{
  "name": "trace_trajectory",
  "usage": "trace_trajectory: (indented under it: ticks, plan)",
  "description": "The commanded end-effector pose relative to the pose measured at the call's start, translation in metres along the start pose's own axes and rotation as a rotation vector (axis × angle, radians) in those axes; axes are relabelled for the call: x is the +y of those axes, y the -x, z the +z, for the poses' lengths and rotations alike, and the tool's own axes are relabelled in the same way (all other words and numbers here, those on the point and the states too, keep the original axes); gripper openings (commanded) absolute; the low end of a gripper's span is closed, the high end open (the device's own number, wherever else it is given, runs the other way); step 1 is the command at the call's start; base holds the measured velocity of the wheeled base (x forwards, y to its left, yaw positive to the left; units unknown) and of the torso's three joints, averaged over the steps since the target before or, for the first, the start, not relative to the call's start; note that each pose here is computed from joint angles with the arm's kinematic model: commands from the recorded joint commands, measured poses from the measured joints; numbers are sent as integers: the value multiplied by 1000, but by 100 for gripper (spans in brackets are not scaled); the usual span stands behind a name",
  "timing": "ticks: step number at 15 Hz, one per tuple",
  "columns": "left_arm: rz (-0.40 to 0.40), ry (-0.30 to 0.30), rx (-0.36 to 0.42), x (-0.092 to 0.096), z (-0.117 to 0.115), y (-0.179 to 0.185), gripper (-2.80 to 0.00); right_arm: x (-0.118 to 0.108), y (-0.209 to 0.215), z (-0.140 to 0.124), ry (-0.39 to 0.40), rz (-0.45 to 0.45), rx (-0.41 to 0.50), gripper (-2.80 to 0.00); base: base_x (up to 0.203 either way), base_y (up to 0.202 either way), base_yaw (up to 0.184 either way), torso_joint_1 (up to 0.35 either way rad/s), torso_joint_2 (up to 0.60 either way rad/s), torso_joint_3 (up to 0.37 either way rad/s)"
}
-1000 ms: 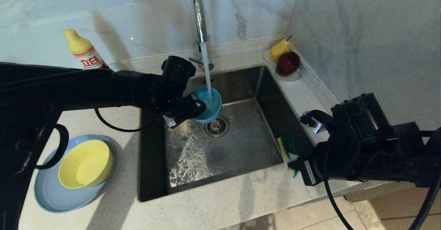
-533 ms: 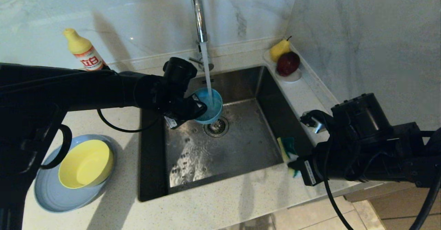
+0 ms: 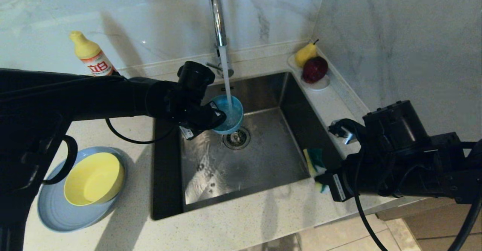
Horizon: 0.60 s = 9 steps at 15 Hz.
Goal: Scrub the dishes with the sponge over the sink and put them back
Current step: Wash the bowl
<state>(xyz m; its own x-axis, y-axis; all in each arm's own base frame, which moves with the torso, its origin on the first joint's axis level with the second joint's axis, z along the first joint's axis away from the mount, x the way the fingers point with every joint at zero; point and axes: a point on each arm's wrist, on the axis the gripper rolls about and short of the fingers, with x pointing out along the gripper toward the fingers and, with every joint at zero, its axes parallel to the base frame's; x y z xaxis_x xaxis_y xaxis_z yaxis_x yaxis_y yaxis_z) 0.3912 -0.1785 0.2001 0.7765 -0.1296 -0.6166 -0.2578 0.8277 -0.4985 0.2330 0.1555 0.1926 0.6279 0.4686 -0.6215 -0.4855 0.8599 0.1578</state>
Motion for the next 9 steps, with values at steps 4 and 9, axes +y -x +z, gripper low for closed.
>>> trace_trajectory:
  ticks: [4,9]
  plan:
    - [-2,5,-3,-1,1,3,-280,0,0,2,1,1,-7,-280,0,0,0,0,0,0]
    - [8,0,-12,3,3,17,-280,0,3,2,-1,1,-13,-280,0,0,0,0,0,0]
